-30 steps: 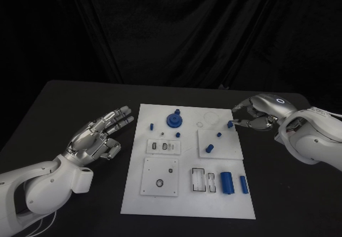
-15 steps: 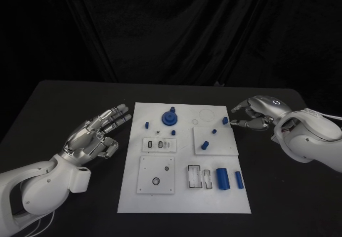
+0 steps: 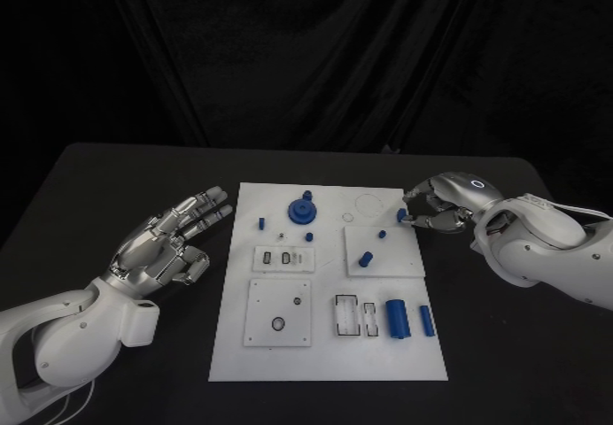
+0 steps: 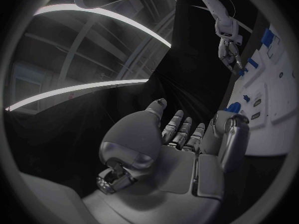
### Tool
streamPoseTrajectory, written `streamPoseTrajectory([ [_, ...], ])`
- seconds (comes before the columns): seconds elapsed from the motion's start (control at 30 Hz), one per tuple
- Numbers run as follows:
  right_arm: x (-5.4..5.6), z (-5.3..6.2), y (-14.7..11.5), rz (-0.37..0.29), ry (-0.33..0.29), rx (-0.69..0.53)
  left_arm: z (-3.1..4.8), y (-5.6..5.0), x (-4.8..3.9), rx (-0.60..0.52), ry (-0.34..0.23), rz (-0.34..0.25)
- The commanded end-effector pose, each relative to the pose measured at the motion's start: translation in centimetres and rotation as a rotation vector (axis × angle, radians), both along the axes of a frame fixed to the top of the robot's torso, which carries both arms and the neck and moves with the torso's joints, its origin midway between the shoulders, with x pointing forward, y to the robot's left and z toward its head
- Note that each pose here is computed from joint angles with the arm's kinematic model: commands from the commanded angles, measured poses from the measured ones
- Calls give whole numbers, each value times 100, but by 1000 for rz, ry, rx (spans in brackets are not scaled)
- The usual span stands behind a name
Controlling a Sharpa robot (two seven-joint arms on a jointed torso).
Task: Assemble the parts on the task board
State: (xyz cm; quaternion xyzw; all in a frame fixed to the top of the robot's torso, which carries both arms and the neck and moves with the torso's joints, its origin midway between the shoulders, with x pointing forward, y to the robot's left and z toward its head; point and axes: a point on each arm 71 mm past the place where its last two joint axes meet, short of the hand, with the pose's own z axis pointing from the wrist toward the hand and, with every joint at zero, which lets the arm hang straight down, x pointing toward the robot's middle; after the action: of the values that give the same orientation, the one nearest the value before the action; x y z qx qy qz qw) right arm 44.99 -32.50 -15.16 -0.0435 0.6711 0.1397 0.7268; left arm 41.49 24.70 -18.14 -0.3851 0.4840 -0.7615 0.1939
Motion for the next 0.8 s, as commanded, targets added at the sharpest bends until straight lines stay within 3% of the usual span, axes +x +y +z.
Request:
streamPoseTrajectory([
  [0.03,18,-18,2,-5,-12,5,77,35,-1,-82,-73,35],
  [0.8,76,-86,67,3,23,-15,51,54,-2,-72,-60,30],
])
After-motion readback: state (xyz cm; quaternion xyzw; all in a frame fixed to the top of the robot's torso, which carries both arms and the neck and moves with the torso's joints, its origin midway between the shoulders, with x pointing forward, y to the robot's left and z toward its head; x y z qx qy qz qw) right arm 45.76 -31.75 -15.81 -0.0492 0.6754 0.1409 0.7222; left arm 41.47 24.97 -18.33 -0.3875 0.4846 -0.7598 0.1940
